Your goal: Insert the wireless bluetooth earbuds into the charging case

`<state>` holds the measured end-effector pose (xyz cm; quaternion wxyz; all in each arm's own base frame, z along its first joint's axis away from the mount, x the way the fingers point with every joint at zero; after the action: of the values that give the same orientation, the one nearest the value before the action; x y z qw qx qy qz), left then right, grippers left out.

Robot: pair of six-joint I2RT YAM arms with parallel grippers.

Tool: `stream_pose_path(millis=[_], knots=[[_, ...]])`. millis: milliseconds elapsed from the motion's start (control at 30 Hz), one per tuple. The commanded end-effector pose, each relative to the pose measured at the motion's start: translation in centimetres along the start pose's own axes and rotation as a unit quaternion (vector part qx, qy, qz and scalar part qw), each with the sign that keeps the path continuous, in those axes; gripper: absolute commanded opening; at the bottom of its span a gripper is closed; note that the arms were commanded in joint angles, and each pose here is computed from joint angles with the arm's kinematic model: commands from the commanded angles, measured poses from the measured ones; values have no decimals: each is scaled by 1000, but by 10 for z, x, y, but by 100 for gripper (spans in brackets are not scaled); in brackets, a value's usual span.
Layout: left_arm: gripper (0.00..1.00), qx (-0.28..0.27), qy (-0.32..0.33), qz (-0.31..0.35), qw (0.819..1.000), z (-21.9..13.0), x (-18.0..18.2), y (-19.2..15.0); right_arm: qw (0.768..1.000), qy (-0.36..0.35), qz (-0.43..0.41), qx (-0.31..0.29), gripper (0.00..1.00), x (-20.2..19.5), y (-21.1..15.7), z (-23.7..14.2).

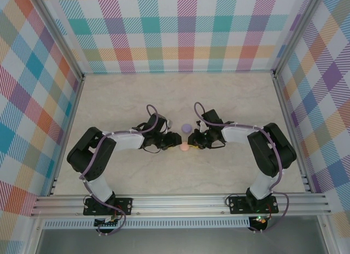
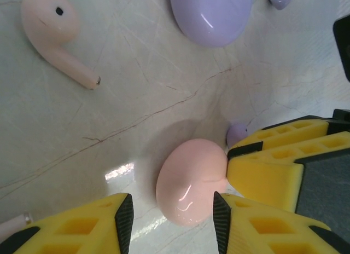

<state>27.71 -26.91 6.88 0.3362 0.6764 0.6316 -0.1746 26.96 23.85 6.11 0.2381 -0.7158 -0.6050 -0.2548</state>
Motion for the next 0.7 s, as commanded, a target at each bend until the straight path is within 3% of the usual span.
stream_pose_path(millis=[0, 667], knots=[[46, 10, -13, 1, 1000, 5, -9, -1, 1000, 3, 0, 7, 20, 5, 0, 5], [40, 13, -48, -11, 999, 13, -21, -1, 1000, -24, -7, 10, 16, 5, -4, 11]])
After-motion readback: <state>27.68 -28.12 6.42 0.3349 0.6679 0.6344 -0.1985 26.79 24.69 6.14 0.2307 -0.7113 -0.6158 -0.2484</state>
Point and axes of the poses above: each hand's point on the last joint's axis, 136 mm out from that joint toward the fingers, its own z axis out along the fingers, its own x axis along the line the jaws close on, y = z × x, the point moved 4 cm from there along -z, back along the fingers, and after that the axes turned 6 degrees about z, right-handed, at the moved point
